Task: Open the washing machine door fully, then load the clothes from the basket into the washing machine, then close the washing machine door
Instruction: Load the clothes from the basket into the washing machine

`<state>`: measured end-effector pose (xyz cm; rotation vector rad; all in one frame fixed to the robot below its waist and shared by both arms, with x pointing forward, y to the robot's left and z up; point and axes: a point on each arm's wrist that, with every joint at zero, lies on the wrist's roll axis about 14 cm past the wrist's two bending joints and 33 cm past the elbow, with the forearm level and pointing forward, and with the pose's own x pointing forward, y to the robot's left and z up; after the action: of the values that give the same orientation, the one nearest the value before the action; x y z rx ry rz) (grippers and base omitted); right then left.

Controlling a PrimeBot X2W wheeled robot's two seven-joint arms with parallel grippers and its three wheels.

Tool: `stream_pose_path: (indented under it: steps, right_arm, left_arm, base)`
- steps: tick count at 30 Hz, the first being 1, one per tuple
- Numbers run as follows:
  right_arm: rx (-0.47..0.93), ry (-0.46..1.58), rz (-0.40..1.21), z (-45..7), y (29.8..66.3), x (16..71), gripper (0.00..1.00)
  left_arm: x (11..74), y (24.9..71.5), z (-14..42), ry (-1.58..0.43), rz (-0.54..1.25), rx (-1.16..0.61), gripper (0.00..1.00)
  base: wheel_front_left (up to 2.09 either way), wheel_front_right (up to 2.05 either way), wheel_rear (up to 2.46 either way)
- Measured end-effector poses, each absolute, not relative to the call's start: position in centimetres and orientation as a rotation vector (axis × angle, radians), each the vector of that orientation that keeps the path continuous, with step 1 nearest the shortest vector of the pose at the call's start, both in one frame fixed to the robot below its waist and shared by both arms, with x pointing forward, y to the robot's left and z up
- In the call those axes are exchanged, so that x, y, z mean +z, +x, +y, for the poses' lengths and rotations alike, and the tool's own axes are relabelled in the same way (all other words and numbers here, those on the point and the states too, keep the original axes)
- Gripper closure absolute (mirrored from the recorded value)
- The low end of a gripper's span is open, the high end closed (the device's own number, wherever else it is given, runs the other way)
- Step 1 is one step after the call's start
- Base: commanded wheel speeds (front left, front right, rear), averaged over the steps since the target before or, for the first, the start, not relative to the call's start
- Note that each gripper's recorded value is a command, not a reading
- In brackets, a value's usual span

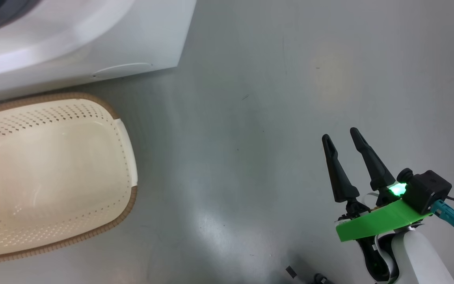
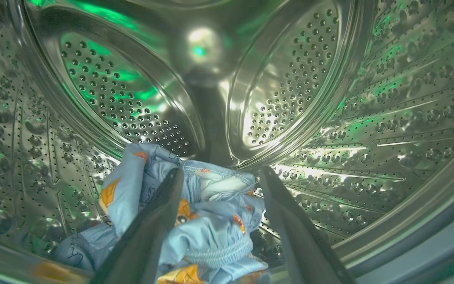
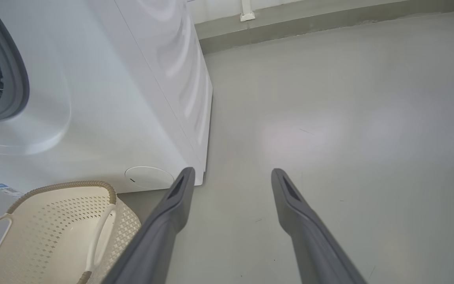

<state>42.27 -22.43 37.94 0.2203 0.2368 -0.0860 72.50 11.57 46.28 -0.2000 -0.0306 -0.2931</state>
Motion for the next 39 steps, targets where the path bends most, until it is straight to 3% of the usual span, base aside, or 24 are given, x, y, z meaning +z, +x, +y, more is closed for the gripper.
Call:
stream_pose_path:
  steps: [19, 39]
  right_arm:
    - [-0.042, 0.221, 0.199, -21.5, 43.4, 38.9, 0.00]
    - [0.017, 0.208, 0.143, -20.9, 43.4, 41.4, 0.00]
  left_arm:
    - [42.7, 67.8, 13.9, -0.308, 0.057, -0.186, 0.00]
    - [42.0, 58.1, 16.4, -0.262, 0.102, -0.139, 0.00]
  base:
    - [0.00, 0.00, 0.00]
    - [0.00, 0.00, 0.00]
